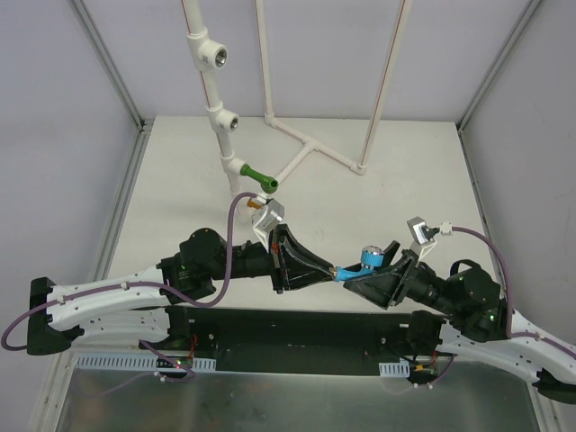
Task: Install the water faucets
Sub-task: Pick up the water faucet from the center of the board.
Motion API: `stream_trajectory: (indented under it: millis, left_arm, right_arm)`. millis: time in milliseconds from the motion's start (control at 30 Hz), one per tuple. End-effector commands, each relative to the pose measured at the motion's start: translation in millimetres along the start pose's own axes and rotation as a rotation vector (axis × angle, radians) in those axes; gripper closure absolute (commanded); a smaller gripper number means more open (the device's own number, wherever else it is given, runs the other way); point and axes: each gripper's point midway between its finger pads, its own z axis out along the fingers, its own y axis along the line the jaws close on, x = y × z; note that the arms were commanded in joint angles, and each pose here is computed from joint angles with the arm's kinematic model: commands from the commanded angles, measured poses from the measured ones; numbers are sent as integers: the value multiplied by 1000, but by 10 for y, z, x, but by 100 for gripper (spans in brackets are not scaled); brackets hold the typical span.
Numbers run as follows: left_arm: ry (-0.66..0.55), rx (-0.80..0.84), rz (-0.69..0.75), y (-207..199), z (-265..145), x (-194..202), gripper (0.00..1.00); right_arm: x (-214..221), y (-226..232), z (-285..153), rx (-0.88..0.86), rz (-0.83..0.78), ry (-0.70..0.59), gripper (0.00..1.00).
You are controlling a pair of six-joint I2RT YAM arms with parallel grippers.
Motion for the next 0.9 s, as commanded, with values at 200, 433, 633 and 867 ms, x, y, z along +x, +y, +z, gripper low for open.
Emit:
stream_trajectory:
  millis: [200,433,633,867]
  left_arm:
    - [-60,79,21,-224,-45,-211,100]
    - [-48,84,19,-220,-30,-186,100]
    - [-39,89,13,-226,-33,-164,100]
    - [-26,91,8,-231,-31,-144,100]
  right_arm:
    - [-151,116,-114,-15,-39,-45,30]
    - [-193,163,-122,-20,-48,-52,30]
    - [-232,194,-136,-27,-56,-65,31]
    - [-275,263,-143,-37,-76,-64,29]
